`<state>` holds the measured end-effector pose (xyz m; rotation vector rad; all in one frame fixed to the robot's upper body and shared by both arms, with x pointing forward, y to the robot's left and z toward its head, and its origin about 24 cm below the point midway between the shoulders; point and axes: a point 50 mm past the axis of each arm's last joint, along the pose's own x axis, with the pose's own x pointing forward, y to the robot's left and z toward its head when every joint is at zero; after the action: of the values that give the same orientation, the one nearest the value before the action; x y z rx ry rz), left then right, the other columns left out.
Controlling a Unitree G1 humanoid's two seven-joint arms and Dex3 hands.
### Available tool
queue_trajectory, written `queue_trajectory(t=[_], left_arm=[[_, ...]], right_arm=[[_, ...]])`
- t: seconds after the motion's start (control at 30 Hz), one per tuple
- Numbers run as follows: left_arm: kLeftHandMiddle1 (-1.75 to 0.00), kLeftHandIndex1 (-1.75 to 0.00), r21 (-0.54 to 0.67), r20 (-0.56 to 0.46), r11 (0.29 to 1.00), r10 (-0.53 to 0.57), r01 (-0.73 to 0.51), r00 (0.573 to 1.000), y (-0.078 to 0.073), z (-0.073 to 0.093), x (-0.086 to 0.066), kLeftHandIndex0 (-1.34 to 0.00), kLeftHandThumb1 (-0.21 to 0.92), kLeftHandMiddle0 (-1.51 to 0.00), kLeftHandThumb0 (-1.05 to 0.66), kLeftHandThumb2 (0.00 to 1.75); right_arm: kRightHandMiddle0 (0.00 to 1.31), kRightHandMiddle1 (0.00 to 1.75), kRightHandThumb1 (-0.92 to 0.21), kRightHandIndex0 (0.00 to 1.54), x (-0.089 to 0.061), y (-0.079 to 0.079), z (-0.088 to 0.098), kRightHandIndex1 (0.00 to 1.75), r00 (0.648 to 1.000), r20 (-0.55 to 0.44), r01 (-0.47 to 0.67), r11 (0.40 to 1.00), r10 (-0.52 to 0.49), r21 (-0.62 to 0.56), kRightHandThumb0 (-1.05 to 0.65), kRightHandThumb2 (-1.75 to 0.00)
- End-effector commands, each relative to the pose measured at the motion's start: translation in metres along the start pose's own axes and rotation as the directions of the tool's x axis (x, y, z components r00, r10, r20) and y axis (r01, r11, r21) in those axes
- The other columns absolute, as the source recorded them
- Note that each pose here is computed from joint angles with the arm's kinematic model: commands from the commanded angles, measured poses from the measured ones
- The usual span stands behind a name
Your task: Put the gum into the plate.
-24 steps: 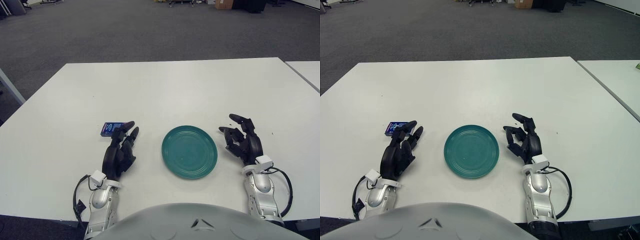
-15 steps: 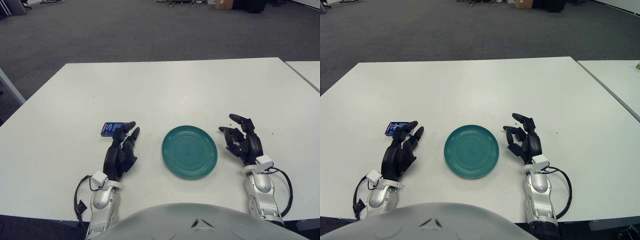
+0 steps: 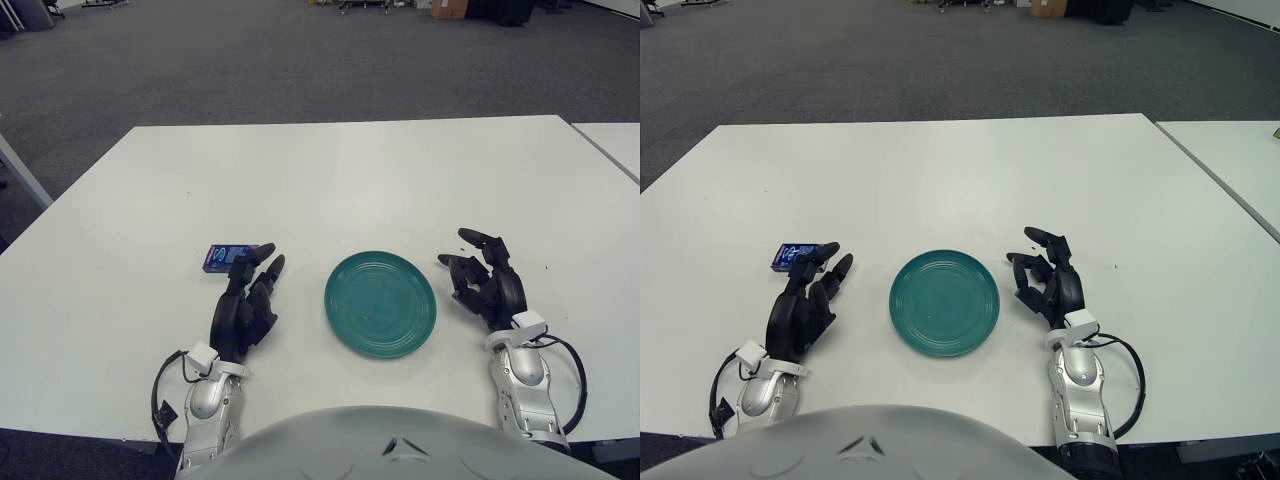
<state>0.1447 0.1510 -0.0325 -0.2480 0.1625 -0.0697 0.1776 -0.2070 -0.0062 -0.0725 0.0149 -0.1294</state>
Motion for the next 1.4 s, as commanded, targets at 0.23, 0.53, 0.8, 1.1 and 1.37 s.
queue_trajectory(t=[0.23, 0.53, 0.8, 1.1, 1.37], left_arm=[[-0.03, -1.01, -0.038, -0.100, 0.999, 0.021, -0.025, 0.995, -0.002, -0.019, -0.010, -0.10, 0.92, -0.53, -0.82, 0.82], [-0.01, -0.99, 0.050, 0.013, 0.998, 0.026, -0.027, 1.000, -0.010, 0.030, 0.011, -0.03, 0.92, -0.50, -0.81, 0.83], [-0.02, -0.99, 0.511, 0.195, 0.853, 0.009, -0.109, 0.981, 0.020, 0.074, 0.053, -0.01, 0.92, -0.50, -0.79, 0.76], [0.00, -0.85, 0.875, 0.318, 0.442, -0.216, -0.197, 0.923, 0.024, 0.121, 0.078, 0.00, 0.92, -0.36, -0.89, 0.64], [-0.01, -0.89, 0.964, 0.231, 0.203, -0.321, -0.172, 0.918, 0.048, 0.122, 0.085, 0.00, 0.92, -0.36, -1.00, 0.61]], right_arm=[[0.03, 0.98, -0.80, 0.57, -0.035, -0.009, -0.039, 0.73, 0.975, -0.222, 0.017, 0.998, -0.030, -0.059, -0.48, -0.74], [0.04, 0.98, -0.80, 0.57, -0.031, -0.012, -0.039, 0.73, 0.971, -0.233, 0.039, 0.998, -0.048, -0.045, -0.49, -0.73], [0.04, 0.98, -0.83, 0.58, -0.029, -0.012, -0.039, 0.73, 0.972, -0.232, 0.032, 0.999, -0.040, -0.037, -0.49, -0.71], [0.06, 0.99, -0.83, 0.58, -0.027, -0.012, -0.041, 0.73, 0.971, -0.235, 0.028, 0.999, -0.037, -0.042, -0.49, -0.71], [0.06, 0.98, -0.82, 0.59, -0.025, -0.014, -0.041, 0.75, 0.973, -0.228, 0.030, 0.998, -0.040, -0.050, -0.47, -0.72]])
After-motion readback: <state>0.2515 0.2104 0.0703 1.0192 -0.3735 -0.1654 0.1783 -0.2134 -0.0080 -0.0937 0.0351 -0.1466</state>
